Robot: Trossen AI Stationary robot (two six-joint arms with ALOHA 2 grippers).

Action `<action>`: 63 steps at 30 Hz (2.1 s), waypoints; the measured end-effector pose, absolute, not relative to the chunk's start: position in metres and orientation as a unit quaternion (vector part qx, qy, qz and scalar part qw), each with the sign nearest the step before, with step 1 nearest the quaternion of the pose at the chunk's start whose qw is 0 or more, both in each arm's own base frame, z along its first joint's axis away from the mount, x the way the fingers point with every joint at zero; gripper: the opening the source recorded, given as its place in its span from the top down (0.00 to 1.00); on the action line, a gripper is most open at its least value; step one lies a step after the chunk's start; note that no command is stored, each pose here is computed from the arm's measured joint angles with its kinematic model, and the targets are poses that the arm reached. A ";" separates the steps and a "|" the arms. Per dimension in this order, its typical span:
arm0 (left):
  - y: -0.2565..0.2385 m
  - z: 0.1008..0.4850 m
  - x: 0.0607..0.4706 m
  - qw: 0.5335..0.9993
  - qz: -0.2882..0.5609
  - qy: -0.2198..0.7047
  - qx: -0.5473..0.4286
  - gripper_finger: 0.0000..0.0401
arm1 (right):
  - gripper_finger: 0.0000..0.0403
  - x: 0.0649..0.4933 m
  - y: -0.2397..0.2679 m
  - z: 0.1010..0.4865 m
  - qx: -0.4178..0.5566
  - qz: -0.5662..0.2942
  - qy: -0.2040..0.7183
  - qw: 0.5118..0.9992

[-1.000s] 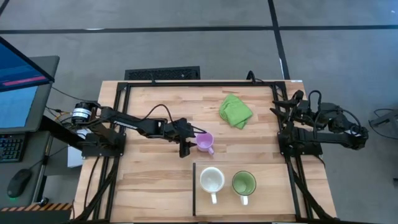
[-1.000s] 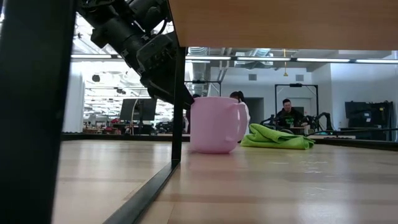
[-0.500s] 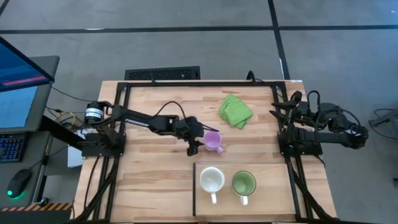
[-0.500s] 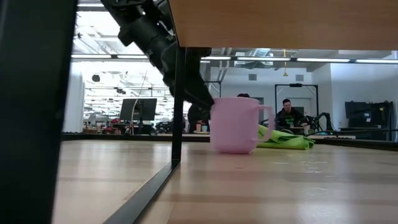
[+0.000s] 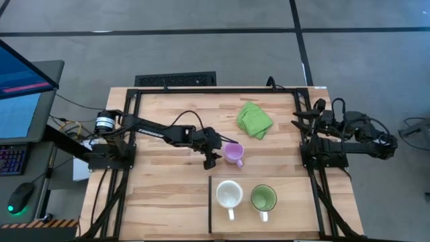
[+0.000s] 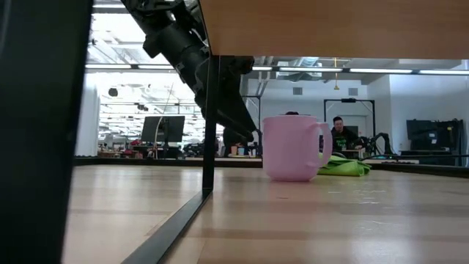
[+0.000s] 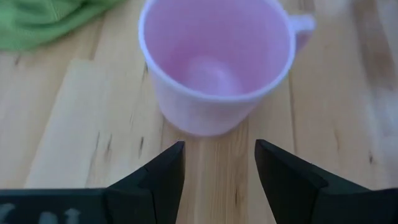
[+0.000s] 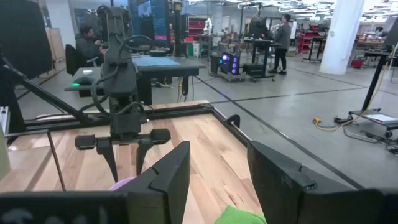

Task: Stack small to large cups/mugs on shelf
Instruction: Put the pink mug on the shelf

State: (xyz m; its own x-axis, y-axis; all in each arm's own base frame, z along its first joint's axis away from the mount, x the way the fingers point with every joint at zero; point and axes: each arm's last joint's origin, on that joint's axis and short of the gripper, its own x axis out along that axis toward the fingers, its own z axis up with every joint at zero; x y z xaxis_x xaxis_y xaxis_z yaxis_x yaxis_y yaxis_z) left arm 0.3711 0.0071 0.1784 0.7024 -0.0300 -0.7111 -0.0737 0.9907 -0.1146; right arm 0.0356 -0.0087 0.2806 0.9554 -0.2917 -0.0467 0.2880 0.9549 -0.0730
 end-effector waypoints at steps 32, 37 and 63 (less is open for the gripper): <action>0.011 0.206 0.307 0.920 0.118 0.371 -0.032 0.54 | 0.54 0.036 -0.009 0.281 -0.033 -0.147 0.028 0.988; 0.007 0.198 0.279 0.944 0.133 0.298 -0.041 0.54 | 0.54 0.036 -0.009 0.281 -0.033 -0.147 0.028 0.988; -0.002 0.182 0.132 0.977 0.194 0.086 0.011 0.54 | 0.54 0.036 -0.009 0.281 -0.033 -0.147 0.028 0.988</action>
State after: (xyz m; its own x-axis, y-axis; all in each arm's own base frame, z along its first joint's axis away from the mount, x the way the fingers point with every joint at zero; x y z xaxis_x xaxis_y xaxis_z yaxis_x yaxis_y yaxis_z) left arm 0.1319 -0.0019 0.1819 0.9095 0.3819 -0.1646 -0.3781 0.9241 0.0548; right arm 0.0356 -0.0088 0.2808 0.9552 -0.2924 -0.0463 0.2887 0.9547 -0.0726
